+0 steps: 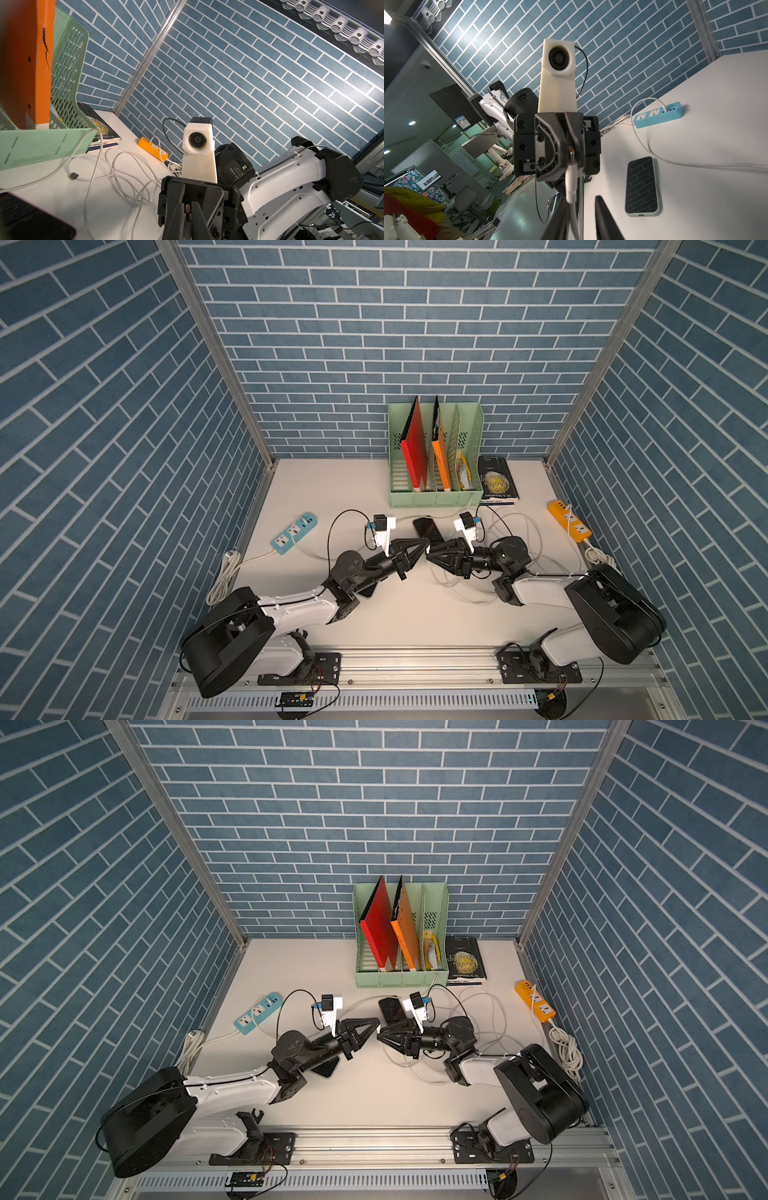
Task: Plug the charging cable into the phone
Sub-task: Pick up the charging cable from the center of the board, then pick up the phone at the center of the board.
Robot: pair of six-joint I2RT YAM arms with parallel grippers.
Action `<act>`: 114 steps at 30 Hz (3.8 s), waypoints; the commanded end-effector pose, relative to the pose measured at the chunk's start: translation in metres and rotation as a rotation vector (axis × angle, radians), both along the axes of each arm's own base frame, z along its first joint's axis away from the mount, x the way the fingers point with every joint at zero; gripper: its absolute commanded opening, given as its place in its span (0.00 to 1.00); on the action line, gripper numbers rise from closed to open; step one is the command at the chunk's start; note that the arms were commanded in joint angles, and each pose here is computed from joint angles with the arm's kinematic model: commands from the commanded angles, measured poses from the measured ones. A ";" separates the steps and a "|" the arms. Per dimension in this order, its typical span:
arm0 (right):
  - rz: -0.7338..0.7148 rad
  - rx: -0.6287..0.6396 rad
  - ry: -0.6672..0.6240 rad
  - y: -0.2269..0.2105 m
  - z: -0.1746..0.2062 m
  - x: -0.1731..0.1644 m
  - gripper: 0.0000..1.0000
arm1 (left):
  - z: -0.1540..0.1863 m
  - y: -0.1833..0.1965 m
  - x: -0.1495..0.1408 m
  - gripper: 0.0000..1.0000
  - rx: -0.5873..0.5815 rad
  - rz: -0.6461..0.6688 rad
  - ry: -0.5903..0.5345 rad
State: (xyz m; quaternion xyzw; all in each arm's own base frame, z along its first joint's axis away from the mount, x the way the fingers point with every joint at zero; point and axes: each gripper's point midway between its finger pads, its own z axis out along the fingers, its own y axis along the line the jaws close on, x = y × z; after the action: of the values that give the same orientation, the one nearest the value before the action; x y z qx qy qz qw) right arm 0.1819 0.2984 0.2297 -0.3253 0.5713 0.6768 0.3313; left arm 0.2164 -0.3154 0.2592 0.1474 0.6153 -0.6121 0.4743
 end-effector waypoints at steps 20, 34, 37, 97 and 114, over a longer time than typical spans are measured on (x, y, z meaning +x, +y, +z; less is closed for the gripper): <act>0.029 0.047 -0.019 0.002 0.012 -0.002 0.23 | 0.007 -0.004 -0.004 0.00 -0.036 -0.041 -0.025; 0.034 0.062 -0.014 0.002 0.016 -0.001 0.00 | 0.001 -0.004 0.000 0.18 -0.030 -0.026 0.001; 0.026 0.055 -0.004 0.002 0.013 0.001 0.00 | -0.010 0.004 0.015 0.86 0.029 0.070 0.070; -0.269 -0.209 -0.001 -0.005 -0.044 0.038 0.00 | -0.242 0.209 0.023 1.00 0.669 1.438 1.352; -0.280 -0.229 -0.014 -0.004 -0.047 0.039 0.00 | -0.277 0.211 0.017 0.99 0.836 1.465 1.408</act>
State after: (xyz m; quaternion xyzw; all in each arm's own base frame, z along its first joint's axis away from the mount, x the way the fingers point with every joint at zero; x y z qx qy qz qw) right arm 0.2215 0.2942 0.1794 -0.2706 0.6878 0.5611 0.3726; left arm 0.2496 -0.1064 0.0121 -0.4824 0.8390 0.1099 0.2266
